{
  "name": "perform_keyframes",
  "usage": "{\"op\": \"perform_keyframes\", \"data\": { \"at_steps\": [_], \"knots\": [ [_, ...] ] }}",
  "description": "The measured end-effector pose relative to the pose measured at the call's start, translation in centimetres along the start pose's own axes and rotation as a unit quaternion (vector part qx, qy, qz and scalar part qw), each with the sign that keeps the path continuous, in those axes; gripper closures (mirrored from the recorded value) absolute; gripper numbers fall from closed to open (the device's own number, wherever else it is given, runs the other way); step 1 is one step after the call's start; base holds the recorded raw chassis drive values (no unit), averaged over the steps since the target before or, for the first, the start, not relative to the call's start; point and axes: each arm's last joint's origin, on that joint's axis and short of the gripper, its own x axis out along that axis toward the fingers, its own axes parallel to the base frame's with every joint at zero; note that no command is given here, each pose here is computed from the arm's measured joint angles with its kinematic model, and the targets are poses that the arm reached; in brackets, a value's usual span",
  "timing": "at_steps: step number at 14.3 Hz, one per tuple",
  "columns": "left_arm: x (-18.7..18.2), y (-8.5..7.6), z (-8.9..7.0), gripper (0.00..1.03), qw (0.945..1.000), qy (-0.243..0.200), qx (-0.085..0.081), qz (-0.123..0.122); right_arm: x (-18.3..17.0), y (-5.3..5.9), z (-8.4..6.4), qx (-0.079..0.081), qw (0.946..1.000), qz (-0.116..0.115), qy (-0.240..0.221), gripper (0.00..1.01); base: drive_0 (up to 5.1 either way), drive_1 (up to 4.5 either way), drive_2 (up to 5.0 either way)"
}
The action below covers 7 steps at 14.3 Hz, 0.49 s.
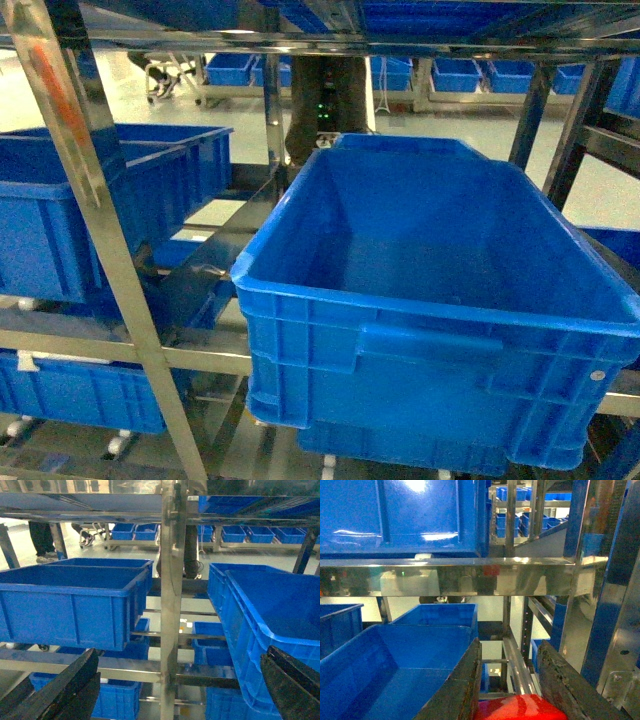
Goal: Pick red block from blue box to shelf
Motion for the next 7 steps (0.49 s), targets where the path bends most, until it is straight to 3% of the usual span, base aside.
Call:
{"op": "perform_keyframes", "data": {
  "at_steps": [7],
  "knots": [
    [0.0, 0.0, 0.0, 0.05, 1.0, 0.0, 0.0, 0.0, 0.0, 0.0, 0.0, 0.0, 1.0, 0.0, 0.0, 0.73, 0.0, 0.0, 0.0]
  ]
}}
